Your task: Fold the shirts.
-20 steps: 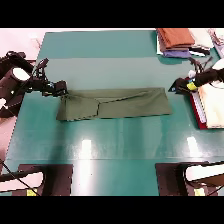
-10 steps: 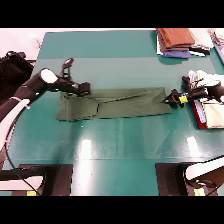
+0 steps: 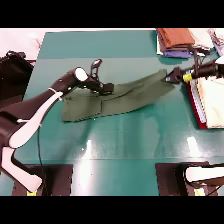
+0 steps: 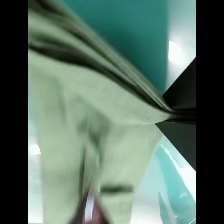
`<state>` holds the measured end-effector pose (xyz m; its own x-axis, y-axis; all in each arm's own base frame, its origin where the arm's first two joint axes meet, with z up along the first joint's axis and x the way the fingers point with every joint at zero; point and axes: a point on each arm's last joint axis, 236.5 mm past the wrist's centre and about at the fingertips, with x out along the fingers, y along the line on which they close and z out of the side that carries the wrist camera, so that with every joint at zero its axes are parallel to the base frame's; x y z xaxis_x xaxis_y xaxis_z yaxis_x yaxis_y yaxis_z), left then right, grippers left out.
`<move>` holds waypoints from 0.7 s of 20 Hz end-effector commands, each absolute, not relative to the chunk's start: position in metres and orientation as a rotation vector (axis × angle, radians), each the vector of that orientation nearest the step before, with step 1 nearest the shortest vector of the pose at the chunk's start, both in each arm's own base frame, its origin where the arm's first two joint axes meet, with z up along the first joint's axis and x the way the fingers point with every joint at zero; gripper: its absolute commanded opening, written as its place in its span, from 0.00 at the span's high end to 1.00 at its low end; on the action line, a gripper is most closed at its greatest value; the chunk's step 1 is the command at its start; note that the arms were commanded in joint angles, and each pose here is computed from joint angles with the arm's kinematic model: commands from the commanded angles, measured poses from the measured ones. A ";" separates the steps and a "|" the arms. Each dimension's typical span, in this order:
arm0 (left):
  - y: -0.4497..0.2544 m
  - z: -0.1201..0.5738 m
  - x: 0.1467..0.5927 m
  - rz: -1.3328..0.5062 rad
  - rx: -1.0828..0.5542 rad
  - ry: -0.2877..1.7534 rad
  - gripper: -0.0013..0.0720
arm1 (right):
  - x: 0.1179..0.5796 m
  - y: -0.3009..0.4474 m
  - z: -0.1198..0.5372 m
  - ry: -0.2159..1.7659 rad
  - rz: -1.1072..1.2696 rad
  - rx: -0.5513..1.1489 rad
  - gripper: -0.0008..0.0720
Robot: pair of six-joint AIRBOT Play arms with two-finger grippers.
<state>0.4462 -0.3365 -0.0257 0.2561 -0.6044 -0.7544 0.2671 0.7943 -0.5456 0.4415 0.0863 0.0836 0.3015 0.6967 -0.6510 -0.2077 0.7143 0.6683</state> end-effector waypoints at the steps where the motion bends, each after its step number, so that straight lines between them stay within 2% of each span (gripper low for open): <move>1: -0.360 -0.047 0.447 -0.620 -0.335 1.219 0.95 | 0.439 0.128 0.161 0.990 0.718 0.419 0.96; 9: -0.359 -0.060 0.450 -0.608 -0.334 1.231 0.95 | 0.417 0.225 0.234 0.871 0.898 0.309 0.96; 14: -0.323 -0.002 0.478 -0.617 -0.294 1.191 0.95 | 0.398 0.286 0.242 0.838 1.006 0.282 0.96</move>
